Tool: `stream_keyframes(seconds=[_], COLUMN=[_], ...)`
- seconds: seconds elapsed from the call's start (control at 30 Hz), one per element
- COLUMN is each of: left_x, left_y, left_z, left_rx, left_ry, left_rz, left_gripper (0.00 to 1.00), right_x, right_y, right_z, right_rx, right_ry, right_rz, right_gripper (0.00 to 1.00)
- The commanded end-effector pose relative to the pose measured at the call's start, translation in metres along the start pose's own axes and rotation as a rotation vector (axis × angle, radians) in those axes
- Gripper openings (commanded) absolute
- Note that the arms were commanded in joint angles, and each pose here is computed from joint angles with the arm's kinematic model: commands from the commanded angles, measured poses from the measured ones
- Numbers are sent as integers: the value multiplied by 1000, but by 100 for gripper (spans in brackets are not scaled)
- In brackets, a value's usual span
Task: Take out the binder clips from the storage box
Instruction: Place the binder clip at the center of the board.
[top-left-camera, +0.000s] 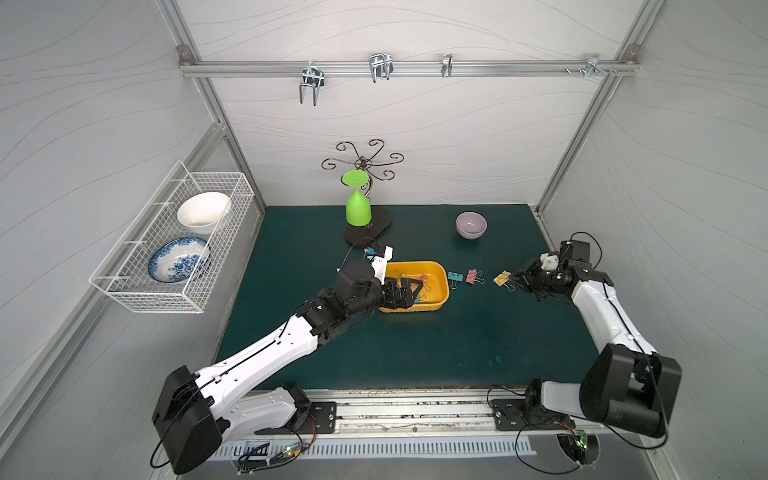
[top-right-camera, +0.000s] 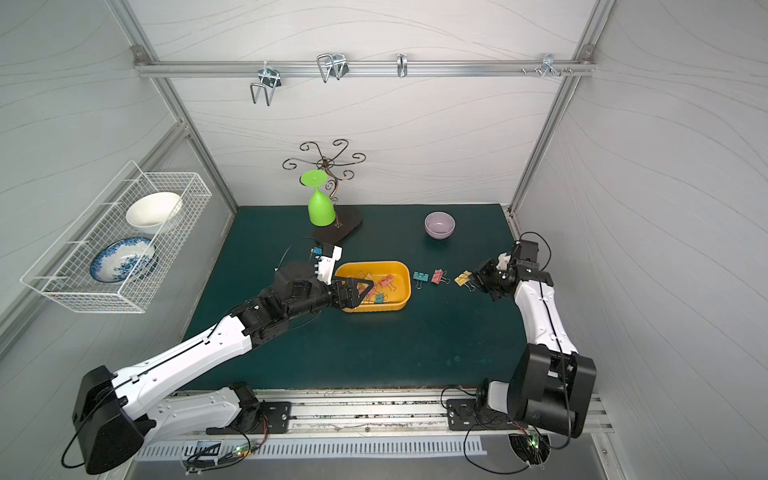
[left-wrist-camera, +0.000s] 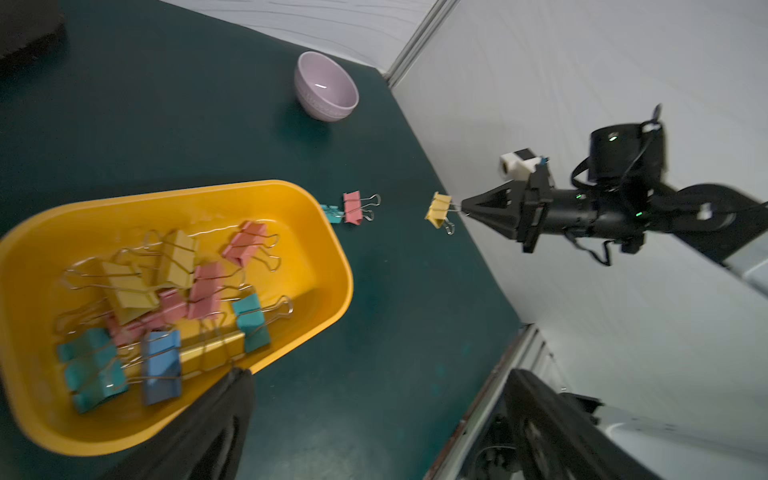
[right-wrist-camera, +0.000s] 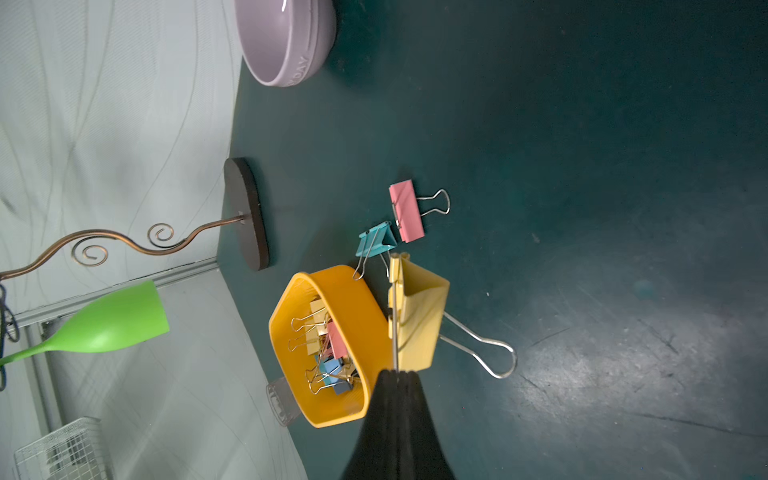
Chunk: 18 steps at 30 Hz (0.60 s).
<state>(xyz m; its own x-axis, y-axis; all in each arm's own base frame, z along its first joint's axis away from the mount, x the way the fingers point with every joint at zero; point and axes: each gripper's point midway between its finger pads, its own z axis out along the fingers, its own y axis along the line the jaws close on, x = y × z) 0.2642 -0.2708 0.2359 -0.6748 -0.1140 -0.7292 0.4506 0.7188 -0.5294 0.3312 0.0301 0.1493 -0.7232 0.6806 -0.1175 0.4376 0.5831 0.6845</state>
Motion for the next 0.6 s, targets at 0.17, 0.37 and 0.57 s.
stream_keyframes(seconds=[0.17,0.37,0.57], left_x=[-11,-13,-15], left_y=[44,69,73], left_z=[-9,-10,-18], left_rx=[-242,-267,-253], left_ry=[-63,-64,-88], left_rz=[222,47,14], left_gripper=[99,99,99], right_x=[-43,-65,-75], right_y=[-10,-13,-18], right_z=[28,62,94], right_rx=[55,106,150], right_ry=[-110,-164,-191], right_rz=[56,94,119], right_gripper=[0,0,0])
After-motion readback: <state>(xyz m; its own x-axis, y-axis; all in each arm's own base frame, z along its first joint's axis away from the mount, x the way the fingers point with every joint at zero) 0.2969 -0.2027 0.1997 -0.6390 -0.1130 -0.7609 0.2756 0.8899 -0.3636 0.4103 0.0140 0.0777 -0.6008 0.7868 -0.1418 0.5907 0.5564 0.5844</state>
